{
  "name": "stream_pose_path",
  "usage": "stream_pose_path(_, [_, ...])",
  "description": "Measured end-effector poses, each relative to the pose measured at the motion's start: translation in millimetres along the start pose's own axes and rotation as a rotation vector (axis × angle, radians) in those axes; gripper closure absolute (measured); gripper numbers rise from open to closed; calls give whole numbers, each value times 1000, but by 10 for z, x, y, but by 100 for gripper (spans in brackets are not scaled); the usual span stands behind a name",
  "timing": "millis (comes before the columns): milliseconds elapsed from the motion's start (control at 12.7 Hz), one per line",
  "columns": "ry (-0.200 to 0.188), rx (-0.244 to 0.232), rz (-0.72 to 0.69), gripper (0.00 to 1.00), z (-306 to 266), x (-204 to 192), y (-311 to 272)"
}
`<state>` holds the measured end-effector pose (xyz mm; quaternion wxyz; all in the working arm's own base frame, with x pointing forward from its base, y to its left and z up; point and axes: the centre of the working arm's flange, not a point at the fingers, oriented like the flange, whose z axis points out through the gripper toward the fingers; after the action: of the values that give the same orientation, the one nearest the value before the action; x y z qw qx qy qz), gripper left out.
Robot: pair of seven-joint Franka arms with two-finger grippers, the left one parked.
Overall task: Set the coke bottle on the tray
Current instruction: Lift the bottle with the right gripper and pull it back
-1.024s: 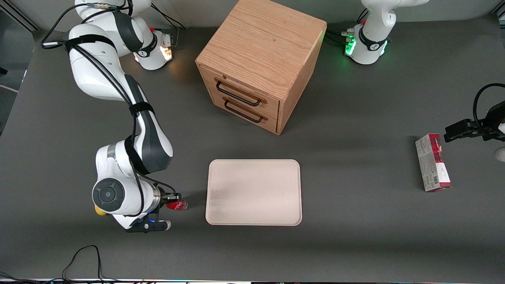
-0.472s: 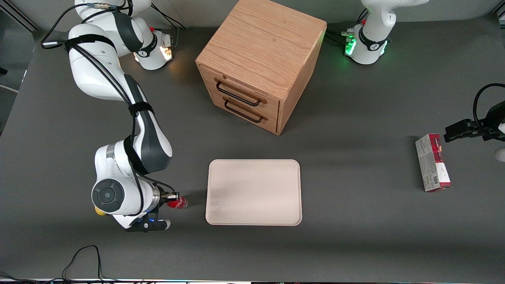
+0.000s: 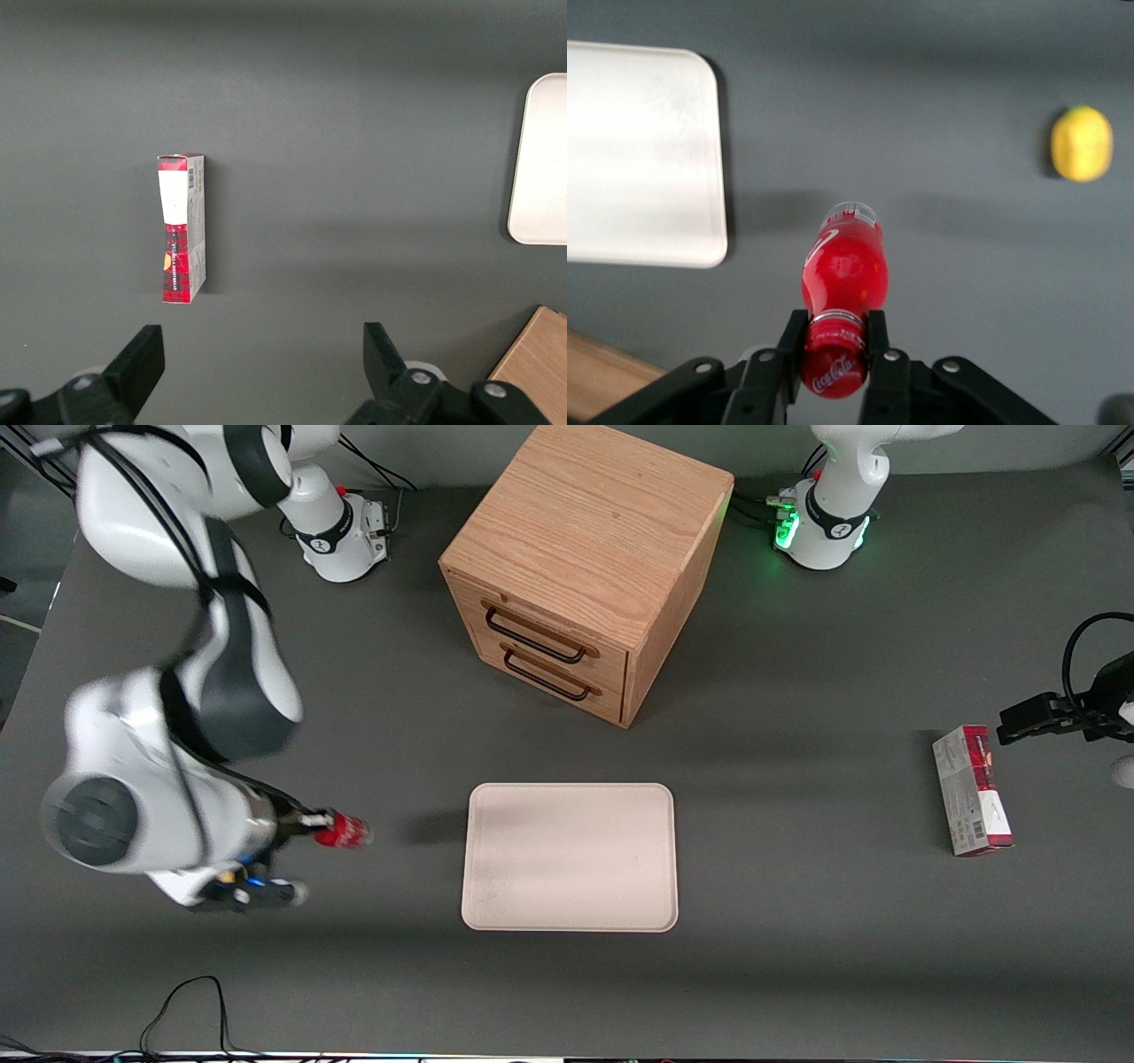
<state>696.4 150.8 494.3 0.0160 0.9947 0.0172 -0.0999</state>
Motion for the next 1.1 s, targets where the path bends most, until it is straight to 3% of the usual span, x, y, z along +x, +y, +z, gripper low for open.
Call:
stream_pose_path(157, [15,3,-25,69,-404,-516,129])
stream_pose_path(394, [49,15,-65,69,-474,-1098,302])
stream_pose_path(630, [51,26,-79,69,-453,-1572,531])
stream_pose_path(945, [61,31,-79,69,-342,-1459,483])
stream_pose_path(1102, [72,62,-31,69,-324,-1201,372])
